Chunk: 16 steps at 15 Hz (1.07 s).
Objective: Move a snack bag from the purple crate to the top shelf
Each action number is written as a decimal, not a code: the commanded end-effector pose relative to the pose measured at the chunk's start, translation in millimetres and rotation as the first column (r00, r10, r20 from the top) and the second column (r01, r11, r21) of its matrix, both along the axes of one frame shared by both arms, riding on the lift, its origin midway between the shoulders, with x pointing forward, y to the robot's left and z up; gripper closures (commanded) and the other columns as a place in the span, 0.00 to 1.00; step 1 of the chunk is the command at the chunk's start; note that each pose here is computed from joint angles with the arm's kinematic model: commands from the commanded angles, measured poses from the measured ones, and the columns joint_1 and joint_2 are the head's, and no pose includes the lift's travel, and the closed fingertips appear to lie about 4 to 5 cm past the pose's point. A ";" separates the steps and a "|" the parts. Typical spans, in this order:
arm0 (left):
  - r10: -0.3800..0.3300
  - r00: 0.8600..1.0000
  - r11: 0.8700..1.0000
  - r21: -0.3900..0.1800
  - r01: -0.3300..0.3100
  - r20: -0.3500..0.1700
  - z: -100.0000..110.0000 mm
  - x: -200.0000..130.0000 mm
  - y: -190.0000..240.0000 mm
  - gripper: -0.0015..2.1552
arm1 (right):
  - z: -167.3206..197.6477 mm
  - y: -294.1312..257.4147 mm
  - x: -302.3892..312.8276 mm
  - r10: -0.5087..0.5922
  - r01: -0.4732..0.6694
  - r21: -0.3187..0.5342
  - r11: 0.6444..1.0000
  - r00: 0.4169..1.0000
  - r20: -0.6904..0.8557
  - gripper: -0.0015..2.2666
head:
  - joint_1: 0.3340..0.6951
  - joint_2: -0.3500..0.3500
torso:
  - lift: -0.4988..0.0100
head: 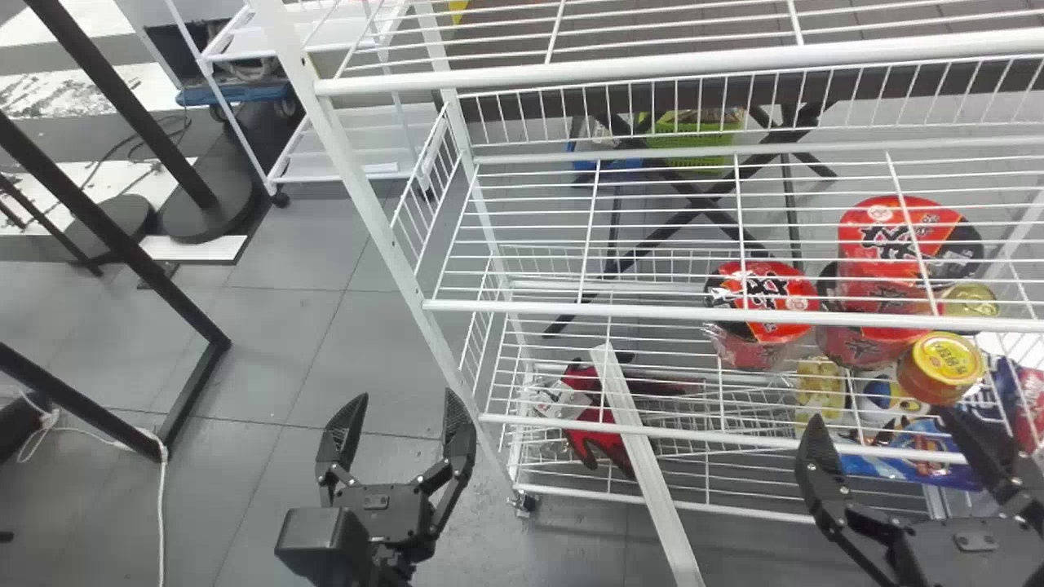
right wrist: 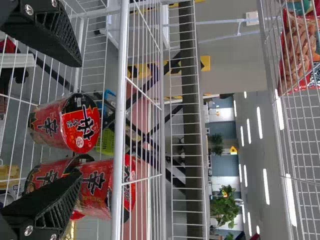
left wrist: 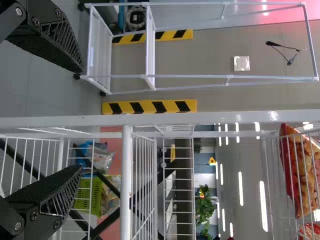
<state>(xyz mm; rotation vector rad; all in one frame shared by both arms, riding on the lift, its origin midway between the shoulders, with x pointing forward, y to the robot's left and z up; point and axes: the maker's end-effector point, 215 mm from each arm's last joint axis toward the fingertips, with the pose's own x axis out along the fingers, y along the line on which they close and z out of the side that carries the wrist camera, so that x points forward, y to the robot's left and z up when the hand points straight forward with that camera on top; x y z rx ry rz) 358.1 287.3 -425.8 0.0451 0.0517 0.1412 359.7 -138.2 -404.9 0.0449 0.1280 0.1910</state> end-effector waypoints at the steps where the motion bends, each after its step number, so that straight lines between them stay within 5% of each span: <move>1: 0.000 1.000 1.000 0.000 0.000 0.003 0.8 0.0 0.0 0.07 | 0.1 -0.1 0.2 0.001 -0.001 -0.001 1.000 1.000 0.000 0.00 | 1.00 0.84 | 0.25; 16: 0.000 1.000 1.000 0.001 0.000 0.001 -1.2 2.2 0.5 0.07 | -0.1 3.0 0.2 0.016 -0.016 -0.003 1.000 1.000 0.003 0.00 | 1.00 0.84 | 0.14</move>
